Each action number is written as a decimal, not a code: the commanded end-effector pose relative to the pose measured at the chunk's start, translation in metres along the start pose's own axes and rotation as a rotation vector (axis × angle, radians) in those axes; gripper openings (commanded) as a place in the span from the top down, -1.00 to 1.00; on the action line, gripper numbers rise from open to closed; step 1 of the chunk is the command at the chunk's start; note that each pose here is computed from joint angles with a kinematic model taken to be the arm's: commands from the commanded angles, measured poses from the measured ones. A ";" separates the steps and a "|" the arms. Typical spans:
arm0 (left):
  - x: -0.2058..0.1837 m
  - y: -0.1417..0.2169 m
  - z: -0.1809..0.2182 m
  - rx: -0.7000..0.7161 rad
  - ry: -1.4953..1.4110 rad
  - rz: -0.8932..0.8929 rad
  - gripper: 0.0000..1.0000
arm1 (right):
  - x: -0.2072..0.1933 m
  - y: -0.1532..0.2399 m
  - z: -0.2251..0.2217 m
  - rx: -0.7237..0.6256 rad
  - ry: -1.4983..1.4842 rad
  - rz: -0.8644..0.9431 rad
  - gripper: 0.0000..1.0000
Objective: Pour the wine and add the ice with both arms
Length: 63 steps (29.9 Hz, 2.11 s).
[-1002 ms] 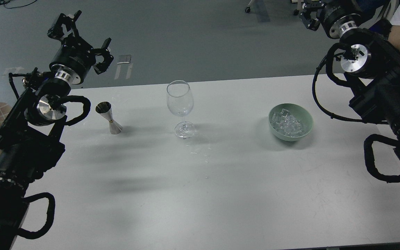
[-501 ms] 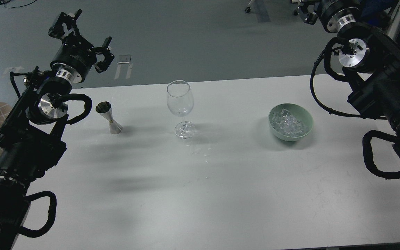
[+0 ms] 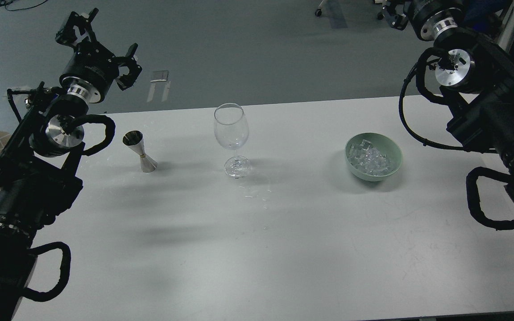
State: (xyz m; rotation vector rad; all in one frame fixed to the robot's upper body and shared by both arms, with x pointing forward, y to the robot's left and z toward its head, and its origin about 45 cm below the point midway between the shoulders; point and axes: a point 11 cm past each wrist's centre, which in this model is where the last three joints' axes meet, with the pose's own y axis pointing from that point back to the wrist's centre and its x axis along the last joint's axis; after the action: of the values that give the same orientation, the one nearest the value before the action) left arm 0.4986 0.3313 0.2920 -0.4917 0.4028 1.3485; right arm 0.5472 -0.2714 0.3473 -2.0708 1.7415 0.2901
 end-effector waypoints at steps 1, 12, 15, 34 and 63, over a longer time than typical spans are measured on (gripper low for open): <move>0.001 0.000 0.000 -0.006 0.008 0.019 -0.95 | -0.002 0.001 0.002 -0.008 0.011 -0.013 -1.00; 0.007 0.000 -0.002 -0.013 0.015 0.078 -0.95 | 0.001 0.001 0.002 -0.008 0.014 -0.008 -1.00; 0.008 0.001 0.003 -0.063 0.015 0.081 -0.95 | 0.001 0.002 0.004 -0.010 0.013 -0.008 -1.00; -0.028 0.012 -0.002 -0.025 0.082 0.029 -0.95 | -0.005 0.001 0.003 -0.007 0.013 -0.026 -1.00; 0.012 0.188 -0.090 0.052 0.633 0.421 -0.40 | 0.047 0.023 0.006 -0.028 0.050 0.070 -1.00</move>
State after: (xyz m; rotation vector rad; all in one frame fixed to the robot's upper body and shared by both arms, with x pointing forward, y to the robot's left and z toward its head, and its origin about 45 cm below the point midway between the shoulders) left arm 0.3169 0.3298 0.2006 -0.7924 1.0571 1.5663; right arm 0.5361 -0.3030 0.3178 -2.0661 1.8318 0.2991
